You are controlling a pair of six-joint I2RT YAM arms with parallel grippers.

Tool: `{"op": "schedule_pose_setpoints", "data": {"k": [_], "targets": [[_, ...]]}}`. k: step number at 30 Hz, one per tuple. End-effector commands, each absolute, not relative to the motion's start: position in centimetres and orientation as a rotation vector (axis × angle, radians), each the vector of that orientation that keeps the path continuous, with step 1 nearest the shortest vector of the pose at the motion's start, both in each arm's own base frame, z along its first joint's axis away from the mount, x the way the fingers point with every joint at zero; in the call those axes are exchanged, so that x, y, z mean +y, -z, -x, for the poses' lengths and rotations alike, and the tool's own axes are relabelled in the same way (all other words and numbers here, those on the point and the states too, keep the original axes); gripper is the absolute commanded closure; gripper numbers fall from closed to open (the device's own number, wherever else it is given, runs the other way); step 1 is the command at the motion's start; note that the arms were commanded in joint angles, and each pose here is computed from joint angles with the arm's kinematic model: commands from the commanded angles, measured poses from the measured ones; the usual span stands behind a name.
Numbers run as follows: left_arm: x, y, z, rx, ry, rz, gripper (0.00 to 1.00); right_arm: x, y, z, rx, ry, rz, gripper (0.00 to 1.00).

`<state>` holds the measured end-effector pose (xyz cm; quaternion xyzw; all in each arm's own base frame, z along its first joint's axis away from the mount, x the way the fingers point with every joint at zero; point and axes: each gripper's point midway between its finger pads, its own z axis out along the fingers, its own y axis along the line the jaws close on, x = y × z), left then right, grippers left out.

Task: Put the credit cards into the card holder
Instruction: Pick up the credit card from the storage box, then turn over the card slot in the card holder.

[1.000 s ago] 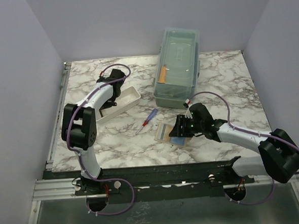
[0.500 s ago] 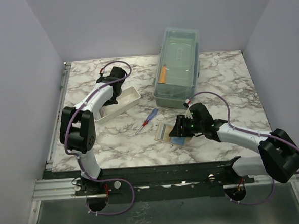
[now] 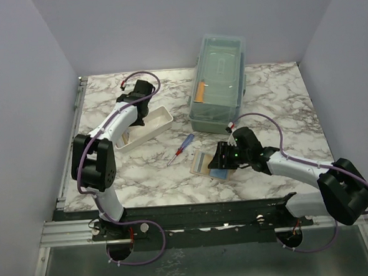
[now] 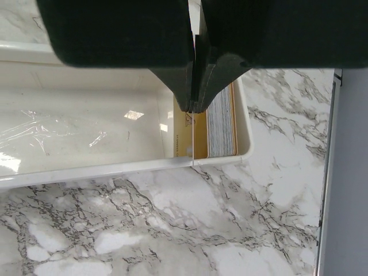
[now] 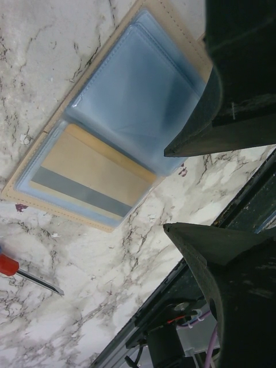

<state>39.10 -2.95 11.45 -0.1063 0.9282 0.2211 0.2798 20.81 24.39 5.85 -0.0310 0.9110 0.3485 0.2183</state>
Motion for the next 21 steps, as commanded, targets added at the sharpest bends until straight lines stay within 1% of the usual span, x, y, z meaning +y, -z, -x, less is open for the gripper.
{"op": "schedule_pose_setpoints", "data": {"k": [1, 7, 11, 16, 21], "targets": [[-3.4, -14.7, -40.0, 2.389, -0.506, 0.345, 1.00, 24.7, -6.2, -20.9, 2.513, -0.986, 0.106, 0.47], [-4.5, -15.9, -40.9, 2.379, -0.416, 0.346, 1.00, 24.7, -6.2, -21.0, 2.516, -0.981, 0.106, 0.48], [-5.6, -18.0, -41.3, 2.349, -0.307, 0.353, 1.00, 24.7, -6.2, -21.0, 2.518, -0.974, 0.104, 0.47], [-8.9, -20.9, -41.3, 2.337, -0.044, 0.318, 1.00, 24.7, -6.9, -21.4, 2.508, -0.960, 0.119, 0.47], [-11.9, -24.5, -40.8, 2.295, 0.209, 0.285, 1.00, 25.0, -9.1, -22.1, 2.464, -0.966, 0.116, 0.46]]}}
